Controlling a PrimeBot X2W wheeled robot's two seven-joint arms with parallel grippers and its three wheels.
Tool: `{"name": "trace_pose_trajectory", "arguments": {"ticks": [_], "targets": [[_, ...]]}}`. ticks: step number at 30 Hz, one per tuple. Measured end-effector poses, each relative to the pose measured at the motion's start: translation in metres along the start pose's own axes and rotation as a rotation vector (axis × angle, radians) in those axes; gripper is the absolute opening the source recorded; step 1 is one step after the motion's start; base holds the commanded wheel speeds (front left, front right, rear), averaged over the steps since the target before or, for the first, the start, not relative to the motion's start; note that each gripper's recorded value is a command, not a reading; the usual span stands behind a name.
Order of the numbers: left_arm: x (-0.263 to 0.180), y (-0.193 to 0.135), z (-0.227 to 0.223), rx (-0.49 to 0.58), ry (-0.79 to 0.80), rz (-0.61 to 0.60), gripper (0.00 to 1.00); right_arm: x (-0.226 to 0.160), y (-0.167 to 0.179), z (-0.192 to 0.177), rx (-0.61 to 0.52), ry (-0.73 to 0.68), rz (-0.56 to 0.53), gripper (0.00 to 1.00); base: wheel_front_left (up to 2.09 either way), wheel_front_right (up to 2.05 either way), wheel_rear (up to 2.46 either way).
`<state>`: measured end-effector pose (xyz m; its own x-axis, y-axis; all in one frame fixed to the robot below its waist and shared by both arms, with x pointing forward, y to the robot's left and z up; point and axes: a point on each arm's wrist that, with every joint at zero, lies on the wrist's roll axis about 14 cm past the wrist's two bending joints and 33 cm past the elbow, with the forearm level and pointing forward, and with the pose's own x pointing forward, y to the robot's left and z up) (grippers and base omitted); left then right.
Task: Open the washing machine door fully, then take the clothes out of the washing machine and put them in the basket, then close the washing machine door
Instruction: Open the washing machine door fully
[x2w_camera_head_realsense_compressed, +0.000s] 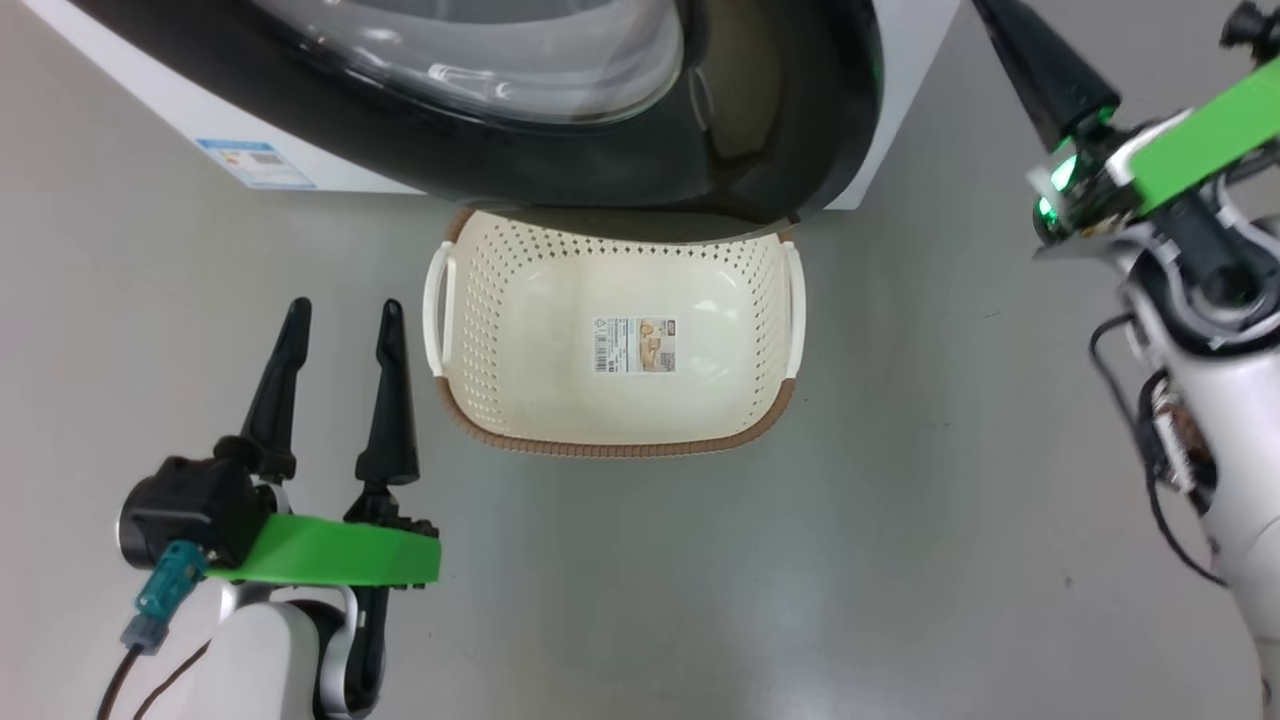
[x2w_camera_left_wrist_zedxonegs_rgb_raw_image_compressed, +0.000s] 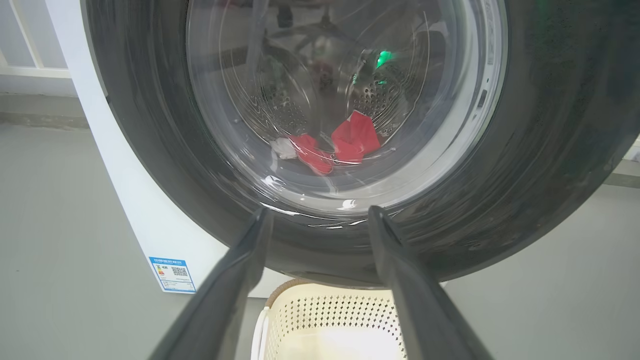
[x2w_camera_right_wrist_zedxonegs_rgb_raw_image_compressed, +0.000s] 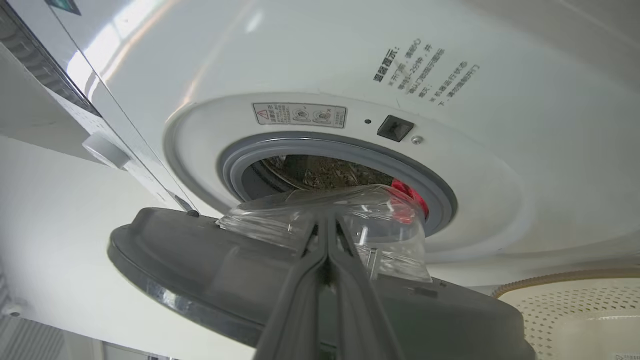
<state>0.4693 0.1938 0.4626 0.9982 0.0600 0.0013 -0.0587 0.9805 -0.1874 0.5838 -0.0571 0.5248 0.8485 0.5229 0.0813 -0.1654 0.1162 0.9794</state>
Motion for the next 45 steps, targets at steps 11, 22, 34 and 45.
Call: {"name": "trace_pose_trajectory", "arguments": {"ticks": [11,22,34,45], "targets": [[0.0,0.003,-0.005,0.01,0.014,0.007,1.0,0.027,0.011,-0.028,0.185,0.341,0.073,0.0,0.0,0.0,0.0],[-0.001,0.008,-0.004,0.016,0.014,0.028,1.0,0.029,0.014,-0.056,0.135,0.559,0.082,0.0,0.0,0.0,0.0],[-0.01,0.012,0.02,0.012,-0.034,0.043,1.0,0.014,0.036,-0.094,0.073,0.693,0.106,0.0,0.0,0.0,0.0],[-0.037,0.027,0.037,0.005,-0.058,0.098,1.0,-0.011,0.047,-0.133,0.046,0.799,0.097,0.0,0.0,0.0,0.0]]}}
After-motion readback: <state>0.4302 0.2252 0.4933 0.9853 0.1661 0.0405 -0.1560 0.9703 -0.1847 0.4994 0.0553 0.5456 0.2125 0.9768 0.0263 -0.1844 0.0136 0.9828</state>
